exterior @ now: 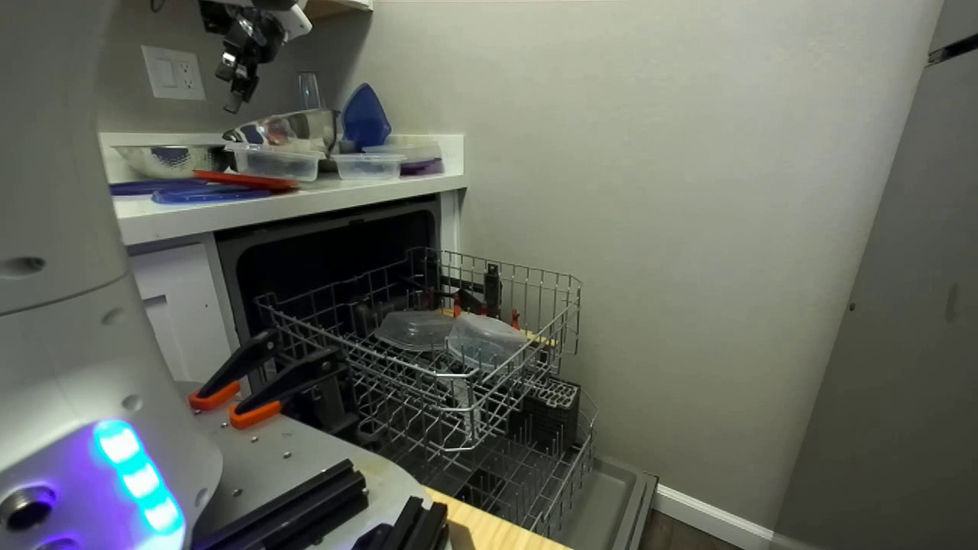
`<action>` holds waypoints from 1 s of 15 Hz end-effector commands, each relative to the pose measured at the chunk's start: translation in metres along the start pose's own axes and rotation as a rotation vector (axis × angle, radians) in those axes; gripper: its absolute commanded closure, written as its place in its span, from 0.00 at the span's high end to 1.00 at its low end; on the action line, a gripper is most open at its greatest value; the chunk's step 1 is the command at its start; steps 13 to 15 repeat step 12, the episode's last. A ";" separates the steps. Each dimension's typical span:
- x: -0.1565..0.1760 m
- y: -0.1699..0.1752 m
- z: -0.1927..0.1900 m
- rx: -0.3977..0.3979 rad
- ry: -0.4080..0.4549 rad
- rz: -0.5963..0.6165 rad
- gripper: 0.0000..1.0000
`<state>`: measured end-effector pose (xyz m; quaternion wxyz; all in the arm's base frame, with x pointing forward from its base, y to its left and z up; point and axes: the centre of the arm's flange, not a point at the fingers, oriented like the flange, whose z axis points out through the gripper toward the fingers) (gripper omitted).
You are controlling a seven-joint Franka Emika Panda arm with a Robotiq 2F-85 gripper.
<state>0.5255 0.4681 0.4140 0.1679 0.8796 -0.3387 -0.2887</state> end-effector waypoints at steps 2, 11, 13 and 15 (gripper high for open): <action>-0.024 0.043 0.002 -0.132 0.122 0.020 1.00; -0.024 0.029 -0.002 -0.106 0.101 0.031 1.00; -0.024 0.029 -0.002 -0.106 0.101 0.031 1.00; -0.024 0.029 -0.002 -0.106 0.101 0.031 1.00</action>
